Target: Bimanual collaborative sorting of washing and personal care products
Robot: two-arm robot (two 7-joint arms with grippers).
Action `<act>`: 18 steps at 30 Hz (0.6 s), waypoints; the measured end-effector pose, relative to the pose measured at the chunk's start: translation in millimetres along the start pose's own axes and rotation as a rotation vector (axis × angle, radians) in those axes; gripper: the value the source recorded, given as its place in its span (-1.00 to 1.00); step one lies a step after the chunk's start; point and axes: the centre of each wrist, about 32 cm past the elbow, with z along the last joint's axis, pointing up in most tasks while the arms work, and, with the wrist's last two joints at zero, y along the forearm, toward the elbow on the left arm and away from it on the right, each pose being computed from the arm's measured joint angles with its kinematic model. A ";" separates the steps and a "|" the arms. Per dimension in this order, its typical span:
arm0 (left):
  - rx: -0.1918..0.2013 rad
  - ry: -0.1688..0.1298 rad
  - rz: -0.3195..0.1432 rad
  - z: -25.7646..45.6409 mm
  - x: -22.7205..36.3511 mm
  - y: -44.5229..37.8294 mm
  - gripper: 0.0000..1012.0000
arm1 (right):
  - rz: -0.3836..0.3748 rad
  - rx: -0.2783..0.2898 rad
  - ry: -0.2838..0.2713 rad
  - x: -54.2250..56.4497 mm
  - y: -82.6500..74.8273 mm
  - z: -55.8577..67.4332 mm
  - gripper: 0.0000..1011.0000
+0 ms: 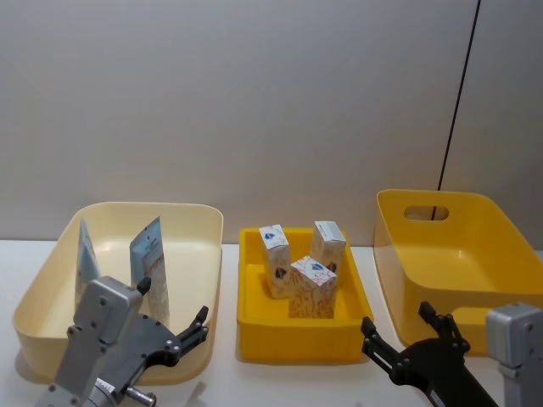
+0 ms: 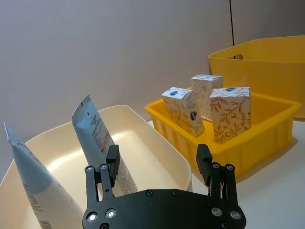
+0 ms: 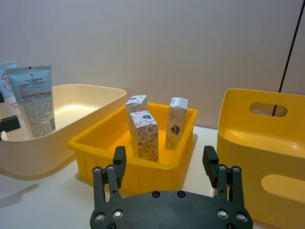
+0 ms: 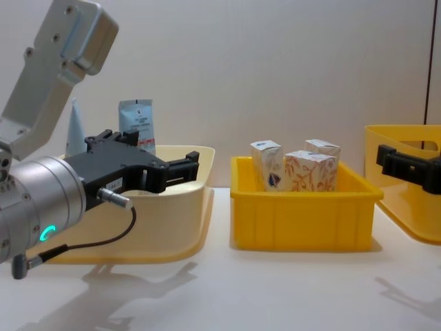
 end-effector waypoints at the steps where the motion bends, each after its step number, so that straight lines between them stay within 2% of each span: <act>1: 0.000 0.000 0.000 0.0 0.0 0.0 0.98 | 0.000 0.000 0.000 0.0 0.0 0.0 0.98; 18: 0.000 0.000 0.000 0.0 0.0 0.0 0.98 | 0.000 0.000 0.000 0.0 0.0 0.0 0.98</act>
